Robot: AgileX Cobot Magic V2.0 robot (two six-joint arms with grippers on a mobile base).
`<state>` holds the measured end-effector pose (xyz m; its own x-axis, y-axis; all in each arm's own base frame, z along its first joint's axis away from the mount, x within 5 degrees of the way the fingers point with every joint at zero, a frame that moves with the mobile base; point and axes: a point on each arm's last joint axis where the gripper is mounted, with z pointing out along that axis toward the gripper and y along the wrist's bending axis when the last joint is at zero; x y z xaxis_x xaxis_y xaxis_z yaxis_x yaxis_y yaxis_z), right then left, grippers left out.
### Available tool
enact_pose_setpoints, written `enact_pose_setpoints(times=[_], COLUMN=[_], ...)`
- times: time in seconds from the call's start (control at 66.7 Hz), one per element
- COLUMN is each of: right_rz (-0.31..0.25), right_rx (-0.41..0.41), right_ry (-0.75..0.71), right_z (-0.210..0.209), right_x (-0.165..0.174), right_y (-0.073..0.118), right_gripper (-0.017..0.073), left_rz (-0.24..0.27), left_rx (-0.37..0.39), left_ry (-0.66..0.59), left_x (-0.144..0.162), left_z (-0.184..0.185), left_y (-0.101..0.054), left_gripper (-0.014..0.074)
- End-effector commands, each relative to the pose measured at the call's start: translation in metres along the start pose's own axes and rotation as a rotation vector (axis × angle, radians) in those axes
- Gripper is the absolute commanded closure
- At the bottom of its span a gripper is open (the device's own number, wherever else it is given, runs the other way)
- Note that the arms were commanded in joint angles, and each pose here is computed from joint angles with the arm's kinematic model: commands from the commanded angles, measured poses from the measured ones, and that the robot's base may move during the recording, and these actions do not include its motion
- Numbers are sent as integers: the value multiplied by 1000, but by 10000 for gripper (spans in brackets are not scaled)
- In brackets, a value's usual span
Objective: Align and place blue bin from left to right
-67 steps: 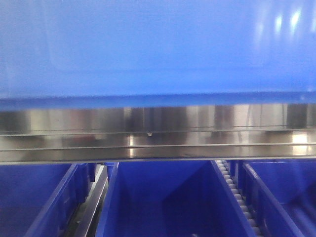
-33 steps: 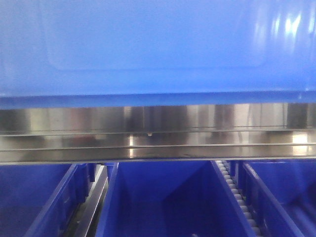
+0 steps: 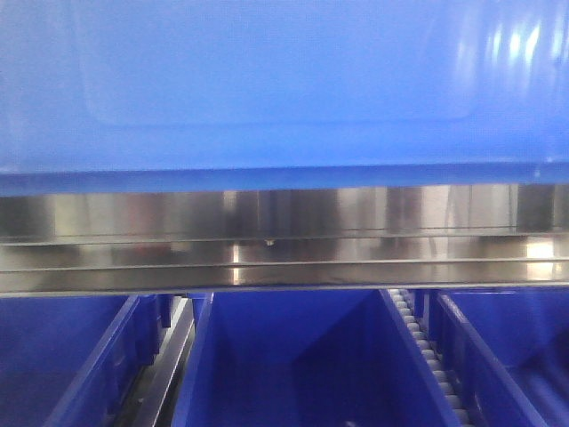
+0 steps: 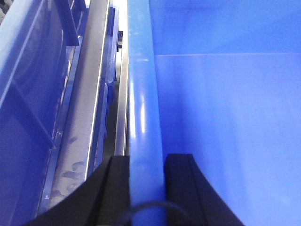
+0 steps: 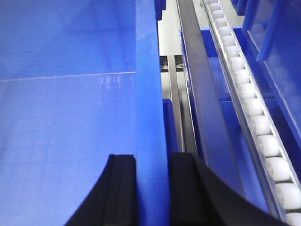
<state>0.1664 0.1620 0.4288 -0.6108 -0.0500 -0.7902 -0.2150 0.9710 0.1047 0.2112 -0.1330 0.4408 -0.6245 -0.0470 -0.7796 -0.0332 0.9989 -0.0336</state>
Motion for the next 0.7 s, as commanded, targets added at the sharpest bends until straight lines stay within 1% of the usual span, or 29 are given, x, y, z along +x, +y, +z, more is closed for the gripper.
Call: enact_pose_setpoints(times=[0.0, 0.255, 0.69], right_rz=[3, 2, 0], right_rx=[-113, -155, -250], right_ry=[-128, -163, -242], right_z=[-9, -10, -13], right_x=[-13, -16, -23], right_y=[7, 11, 19], right_gripper=[637, 637, 637], left_rz=[-4, -4, -4], left_rx=[100, 100, 100], left_ry=[-77, -77, -77], left_x=[-7, -7, -7], left_z=[-9, -9, -9], left_y=[-7, -7, -7], left_gripper=[704, 704, 704])
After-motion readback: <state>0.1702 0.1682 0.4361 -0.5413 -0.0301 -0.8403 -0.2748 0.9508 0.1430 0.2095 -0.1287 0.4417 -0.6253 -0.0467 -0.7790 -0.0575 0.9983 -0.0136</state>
